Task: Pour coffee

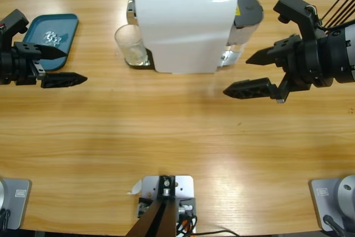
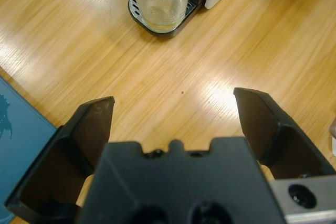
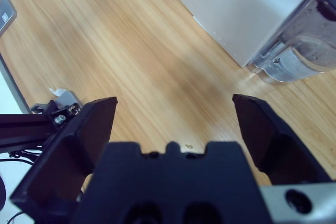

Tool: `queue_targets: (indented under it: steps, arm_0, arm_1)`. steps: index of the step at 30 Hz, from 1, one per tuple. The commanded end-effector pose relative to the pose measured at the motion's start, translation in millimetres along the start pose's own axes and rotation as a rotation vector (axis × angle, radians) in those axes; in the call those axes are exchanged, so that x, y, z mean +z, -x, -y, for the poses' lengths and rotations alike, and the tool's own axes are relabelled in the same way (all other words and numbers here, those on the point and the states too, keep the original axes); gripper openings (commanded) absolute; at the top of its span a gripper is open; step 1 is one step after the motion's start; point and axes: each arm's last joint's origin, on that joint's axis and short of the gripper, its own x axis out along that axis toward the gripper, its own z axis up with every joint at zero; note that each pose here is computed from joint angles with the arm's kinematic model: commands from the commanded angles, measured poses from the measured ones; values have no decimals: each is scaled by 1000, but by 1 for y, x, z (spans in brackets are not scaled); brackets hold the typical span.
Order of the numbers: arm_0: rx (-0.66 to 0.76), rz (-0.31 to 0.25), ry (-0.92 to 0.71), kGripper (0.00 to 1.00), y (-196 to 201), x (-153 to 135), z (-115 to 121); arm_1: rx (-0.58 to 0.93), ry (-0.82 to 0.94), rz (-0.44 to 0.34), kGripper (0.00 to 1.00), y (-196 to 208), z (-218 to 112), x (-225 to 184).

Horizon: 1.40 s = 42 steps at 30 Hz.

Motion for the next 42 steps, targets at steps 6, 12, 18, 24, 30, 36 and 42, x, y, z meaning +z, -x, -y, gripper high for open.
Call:
queue_targets:
  steps: [6, 12, 18, 24, 30, 36, 42]
  arm_0:
    - [-37, -39, -4, 1000, -10, -9, 2]
    - [-37, -39, -4, 1000, -10, -9, 2]
    - [-36, -39, -4, 1000, -11, -10, 2]
    - [-34, -38, -4, 1000, -11, -10, 2]
    - [-34, -37, -3, 1000, -11, -10, 2]
    - [-35, -41, -2, 1000, -12, -11, 2]
    - [-36, -45, -1, 1000, -12, -12, 2]
  arm_1:
    - [25, 15, -47, 1000, -11, -2, -6]
    - [26, 16, -51, 1000, -12, -2, -6]
    - [27, 16, -55, 1000, -13, -2, -6]
    - [29, 18, -54, 1000, -13, -2, -6]
    - [37, 17, -59, 1000, -13, -2, -7]
    - [37, 23, -54, 1000, -13, -3, -5]
    - [34, 31, -45, 1000, -10, -3, -5]
